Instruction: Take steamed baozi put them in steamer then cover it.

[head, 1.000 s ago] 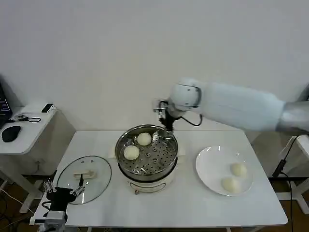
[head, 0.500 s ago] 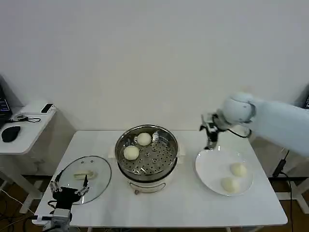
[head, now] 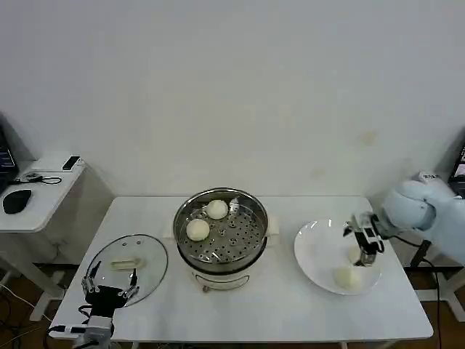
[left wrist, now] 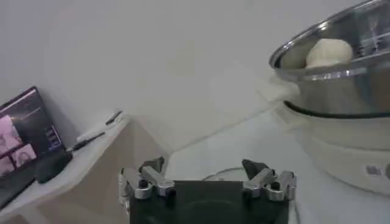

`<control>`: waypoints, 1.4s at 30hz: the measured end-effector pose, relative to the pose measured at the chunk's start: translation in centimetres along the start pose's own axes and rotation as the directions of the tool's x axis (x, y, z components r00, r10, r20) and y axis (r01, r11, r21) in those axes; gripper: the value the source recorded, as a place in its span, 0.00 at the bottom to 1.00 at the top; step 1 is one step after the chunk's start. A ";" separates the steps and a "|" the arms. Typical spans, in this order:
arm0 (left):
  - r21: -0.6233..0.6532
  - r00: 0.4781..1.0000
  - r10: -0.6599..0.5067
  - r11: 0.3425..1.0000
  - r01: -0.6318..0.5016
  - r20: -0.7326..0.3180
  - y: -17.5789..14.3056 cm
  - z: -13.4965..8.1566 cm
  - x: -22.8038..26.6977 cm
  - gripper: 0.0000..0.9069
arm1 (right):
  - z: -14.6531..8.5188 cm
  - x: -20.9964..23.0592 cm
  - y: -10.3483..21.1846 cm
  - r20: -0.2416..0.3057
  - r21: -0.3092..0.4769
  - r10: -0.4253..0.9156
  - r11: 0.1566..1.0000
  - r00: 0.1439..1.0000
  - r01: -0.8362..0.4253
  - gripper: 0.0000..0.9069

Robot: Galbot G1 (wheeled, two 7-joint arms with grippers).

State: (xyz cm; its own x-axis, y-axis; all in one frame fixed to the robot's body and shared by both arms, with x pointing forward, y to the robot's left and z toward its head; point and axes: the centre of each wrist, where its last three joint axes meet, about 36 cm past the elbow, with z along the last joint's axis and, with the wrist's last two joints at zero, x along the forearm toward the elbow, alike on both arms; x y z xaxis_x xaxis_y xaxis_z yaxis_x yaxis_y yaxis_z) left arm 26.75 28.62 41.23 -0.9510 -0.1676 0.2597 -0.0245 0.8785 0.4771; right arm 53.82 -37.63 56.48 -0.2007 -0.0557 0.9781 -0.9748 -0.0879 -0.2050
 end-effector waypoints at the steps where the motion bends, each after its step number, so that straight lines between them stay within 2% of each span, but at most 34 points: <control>1: 0.001 1.000 0.002 1.000 -0.002 -0.002 -0.1 0.0 0.1 1.00 | 0.2 -0.3 0.3 -0.003 -0.001 -0.006 1.000 1.000 0.006 1.00; 12: -0.001 1.000 -0.002 1.000 0.002 -0.001 -0.2 -0.2 0.6 1.00 | 1.1 -3.9 2.2 -0.007 -0.004 -0.060 0.998 0.998 0.060 1.00; 31: -0.015 1.000 -0.017 1.000 0.017 -0.012 0.5 0.2 0.5 1.00 | 1.7 -8.6 1.7 -0.010 -0.057 -0.081 0.995 0.997 0.080 1.00; 42: -0.012 1.000 -0.017 1.000 0.017 -0.017 0.4 0.4 0.4 1.00 | 1.6 -9.9 1.3 -0.014 -0.085 -0.090 0.992 0.996 0.088 0.84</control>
State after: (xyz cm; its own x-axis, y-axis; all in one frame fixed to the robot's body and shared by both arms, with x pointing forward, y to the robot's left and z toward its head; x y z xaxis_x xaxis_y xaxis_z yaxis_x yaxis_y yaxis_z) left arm 26.20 29.10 41.23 -0.9453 -0.1900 0.2653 -0.0369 0.8699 0.4918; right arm 54.71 -38.77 46.50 -0.1136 -0.0339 0.9929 -0.9935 -0.0074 -0.1139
